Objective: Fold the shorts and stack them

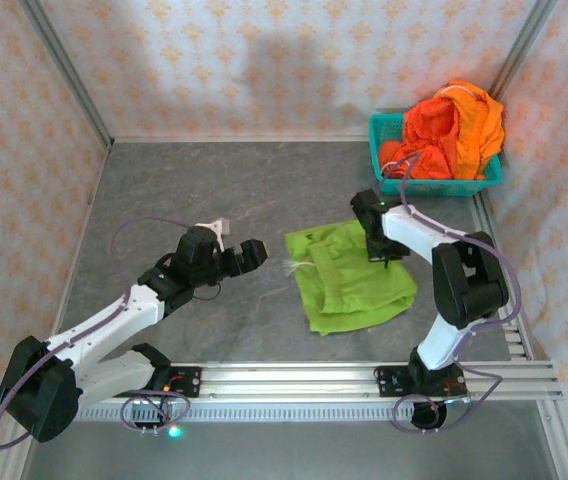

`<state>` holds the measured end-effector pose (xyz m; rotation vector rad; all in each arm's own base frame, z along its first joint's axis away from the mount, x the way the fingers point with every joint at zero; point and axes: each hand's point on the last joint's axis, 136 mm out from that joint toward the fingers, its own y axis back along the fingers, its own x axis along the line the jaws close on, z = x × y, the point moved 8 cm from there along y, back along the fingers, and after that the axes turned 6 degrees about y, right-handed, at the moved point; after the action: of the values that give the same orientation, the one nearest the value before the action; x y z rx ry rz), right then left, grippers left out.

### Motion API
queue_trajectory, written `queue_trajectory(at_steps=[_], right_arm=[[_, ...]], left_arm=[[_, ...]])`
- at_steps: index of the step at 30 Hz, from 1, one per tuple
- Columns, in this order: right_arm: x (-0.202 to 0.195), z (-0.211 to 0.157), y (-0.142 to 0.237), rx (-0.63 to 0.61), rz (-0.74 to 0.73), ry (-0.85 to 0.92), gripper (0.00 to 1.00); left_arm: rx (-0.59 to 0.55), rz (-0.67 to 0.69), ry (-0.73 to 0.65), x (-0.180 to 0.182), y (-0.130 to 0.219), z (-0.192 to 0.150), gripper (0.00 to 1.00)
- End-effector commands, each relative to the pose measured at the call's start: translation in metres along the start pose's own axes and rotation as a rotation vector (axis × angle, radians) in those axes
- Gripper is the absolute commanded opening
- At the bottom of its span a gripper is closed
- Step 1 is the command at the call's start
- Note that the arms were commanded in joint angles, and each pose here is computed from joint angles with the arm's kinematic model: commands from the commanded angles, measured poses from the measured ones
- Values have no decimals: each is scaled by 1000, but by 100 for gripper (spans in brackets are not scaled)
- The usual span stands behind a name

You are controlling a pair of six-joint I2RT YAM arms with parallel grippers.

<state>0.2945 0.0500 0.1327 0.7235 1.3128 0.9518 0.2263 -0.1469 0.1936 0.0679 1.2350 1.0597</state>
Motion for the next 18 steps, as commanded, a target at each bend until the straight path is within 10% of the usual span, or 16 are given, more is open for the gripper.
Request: queue_trajectory(at_steps=[1,18], right_arm=[[-53,1,-1,20,-353,56,3],[-163,12,-5,39,-644,-156,8]], left_arm=[[-4,31,-14,5,0,2,100],[22,37,-11,7,-8,6,100]])
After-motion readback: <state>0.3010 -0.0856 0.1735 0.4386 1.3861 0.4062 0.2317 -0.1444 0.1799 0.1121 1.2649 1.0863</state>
